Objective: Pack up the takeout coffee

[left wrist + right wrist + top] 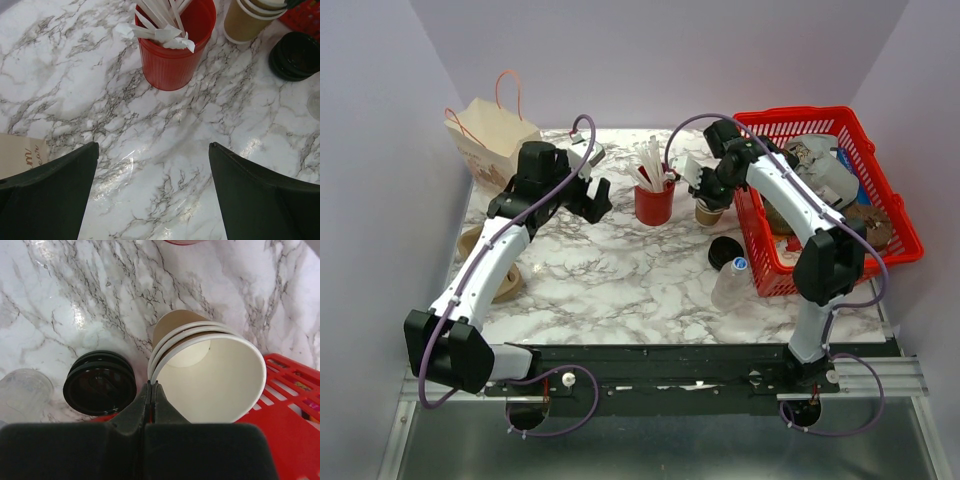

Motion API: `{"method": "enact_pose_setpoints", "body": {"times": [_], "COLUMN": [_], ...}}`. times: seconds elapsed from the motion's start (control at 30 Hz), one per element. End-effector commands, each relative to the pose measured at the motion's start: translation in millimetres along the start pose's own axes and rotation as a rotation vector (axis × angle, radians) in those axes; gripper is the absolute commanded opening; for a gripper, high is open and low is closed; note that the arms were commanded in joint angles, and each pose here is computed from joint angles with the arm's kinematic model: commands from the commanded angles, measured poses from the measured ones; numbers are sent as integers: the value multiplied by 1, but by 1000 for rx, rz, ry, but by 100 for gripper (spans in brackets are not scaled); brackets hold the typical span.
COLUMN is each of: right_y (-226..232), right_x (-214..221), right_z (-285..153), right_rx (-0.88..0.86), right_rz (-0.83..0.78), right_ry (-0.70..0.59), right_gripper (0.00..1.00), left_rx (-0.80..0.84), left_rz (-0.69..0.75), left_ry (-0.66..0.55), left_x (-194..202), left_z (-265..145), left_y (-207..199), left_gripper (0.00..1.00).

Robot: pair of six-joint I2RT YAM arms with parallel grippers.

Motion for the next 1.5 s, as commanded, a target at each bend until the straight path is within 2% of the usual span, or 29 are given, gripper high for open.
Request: {"method": "enact_pose_setpoints", "body": {"times": [0.0,0.13,0.17,0.23,0.27,0.3,0.37,0.4,0.47,0.53,0.6,0.63,0.67,0.73,0.83,0.93,1.03,1.17,1.3,1.37,1.47], "right_y": [-7,-9,-10,-9,-7,-6,-15,-13,-12,-21,-19,-25,-30,-28,-28,-24,-24,-6,27,41,67], "right_x": [-8,-13,-5,-2,-13,-12,-8,-3,-4,-4,-5,-6,2,4,-2,-9,-21,-41,-73,-82,-100], "right_z": [-25,-31,-26,-19,-25,-30,-37,-29,-32,-34,-43,-43,-41,-35,-49,-59,-90,-121,-121,-111,-93], "right_rx": [113,-20,6,42,-2,-22,129,122,15,105,10,32,99,106,168,155,168,182,155,114,45], "right_rz": [16,121,128,77,58,61,69,62,87,73,59,78,114,46,36,24,12,-115,-285,-351,-467], "right_ry": [-1,-95,-28,0,-105,-117,-26,-19,-87,-10,-105,-106,11,51,-32,-37,-86,-152,-196,-204,-223], "right_gripper": [1,1,1,1,1,0,1,0,1,1,1,1,1,0,1,0,1,1,1,0,1], "left_rx": [42,60,63,62,63,61,64,65,67,70,74,76,77,80,78,72,67,47,-72,-114,-171], "left_rz": [48,51,54,56,54,55,53,54,51,41,42,38,39,38,36,41,45,37,-100,-225,-276], "left_ry": [-35,-35,-37,-39,-38,-39,-35,-36,-37,-32,-37,-38,-38,-36,-38,-33,-32,-68,-166,-244,-315], "left_x": [-3,-3,-4,-4,-4,-4,-3,-3,-2,-2,-2,-2,-1,-1,0,0,0,-13,-39,-56,-70], "left_z": [-6,-5,-4,-5,-4,-5,-5,-5,-5,-4,-3,-3,-2,-2,-3,-5,-7,-12,-25,-40,-57], "left_y": [-6,-8,-9,-9,-9,-9,-10,-10,-11,-11,-12,-12,-12,-13,-14,-14,-14,-16,-4,5,11], "left_gripper": [99,99,99,99,99,99,99,99,99,99,99,99,99,99,99,99,99,99,99,99,99]}}
Point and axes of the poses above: each gripper's point midway between its finger pads, its own z axis out along the fingers, its own y axis along the line the jaws close on, x = y × z, the point moved 9 cm from there along -z, back along the fingers, and after that the axes turned 13 degrees about -z, right-handed, at the moved point
